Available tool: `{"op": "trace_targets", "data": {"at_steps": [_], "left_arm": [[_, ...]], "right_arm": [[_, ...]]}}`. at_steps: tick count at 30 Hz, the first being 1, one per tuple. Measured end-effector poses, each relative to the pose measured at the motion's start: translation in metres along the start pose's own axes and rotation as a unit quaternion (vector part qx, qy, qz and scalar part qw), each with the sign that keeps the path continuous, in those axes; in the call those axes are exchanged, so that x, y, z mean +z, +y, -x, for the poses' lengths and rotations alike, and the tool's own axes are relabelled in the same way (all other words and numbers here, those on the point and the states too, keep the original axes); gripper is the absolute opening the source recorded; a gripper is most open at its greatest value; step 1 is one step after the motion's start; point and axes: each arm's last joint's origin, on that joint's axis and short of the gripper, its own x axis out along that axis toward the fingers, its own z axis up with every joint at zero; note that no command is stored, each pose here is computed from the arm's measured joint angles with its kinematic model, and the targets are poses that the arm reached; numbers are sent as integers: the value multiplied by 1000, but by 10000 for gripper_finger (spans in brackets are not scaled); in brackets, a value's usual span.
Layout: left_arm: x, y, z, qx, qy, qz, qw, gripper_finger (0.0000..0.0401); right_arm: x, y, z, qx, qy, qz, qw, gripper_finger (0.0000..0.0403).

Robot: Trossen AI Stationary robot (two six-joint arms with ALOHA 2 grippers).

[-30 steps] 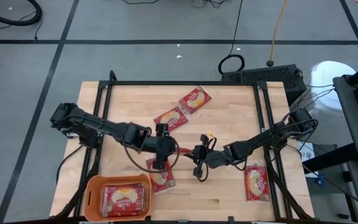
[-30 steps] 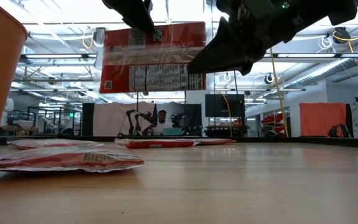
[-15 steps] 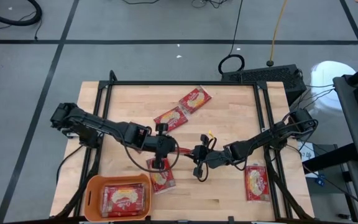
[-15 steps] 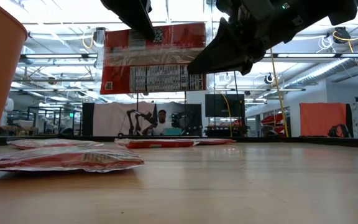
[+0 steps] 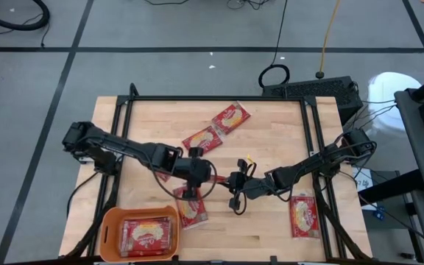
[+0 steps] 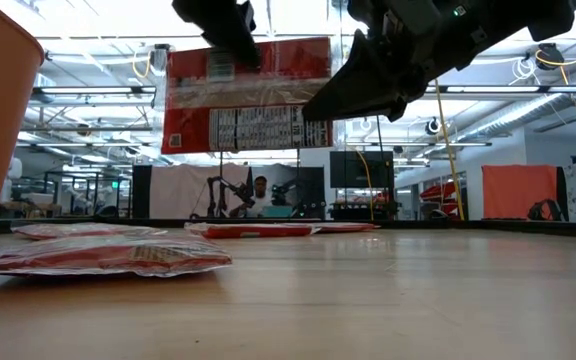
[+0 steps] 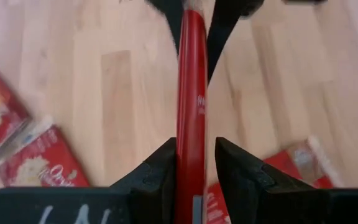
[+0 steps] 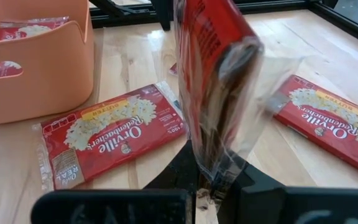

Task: Sort popcorn bags into baskets
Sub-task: Put the popcorn bag into the orange bin

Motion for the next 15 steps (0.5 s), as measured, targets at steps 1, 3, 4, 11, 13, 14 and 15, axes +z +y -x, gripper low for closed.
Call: {"op": "trace_targets", "data": {"at_steps": [1,3,4,11,13,14,15], "left_arm": [[1,2,0,-9,-2,3,1000,109],[0,5,-1,-20,1,8,1000,109],[0,7,-1,-20,2,10,1000,109],[0,20,2,-12,16,7,1000,109],[-1,21,2,-11,21,2,1000,109],[-1,21,2,-11,25,0,1000,109],[-2,21,2,-11,25,-1,1000,109]], "right_arm": [[0,0,0,0,0,0,1000,13],[0,-1,-1,-2,1,0,1000,13],[0,-1,-1,-2,1,-1,1000,13],[1,-5,-3,-8,0,-3,1000,13],[1,-6,-3,-9,1,-4,1000,13],[1,-6,-3,-10,2,-3,1000,13],[1,-6,-3,-11,4,-2,1000,13]]}}
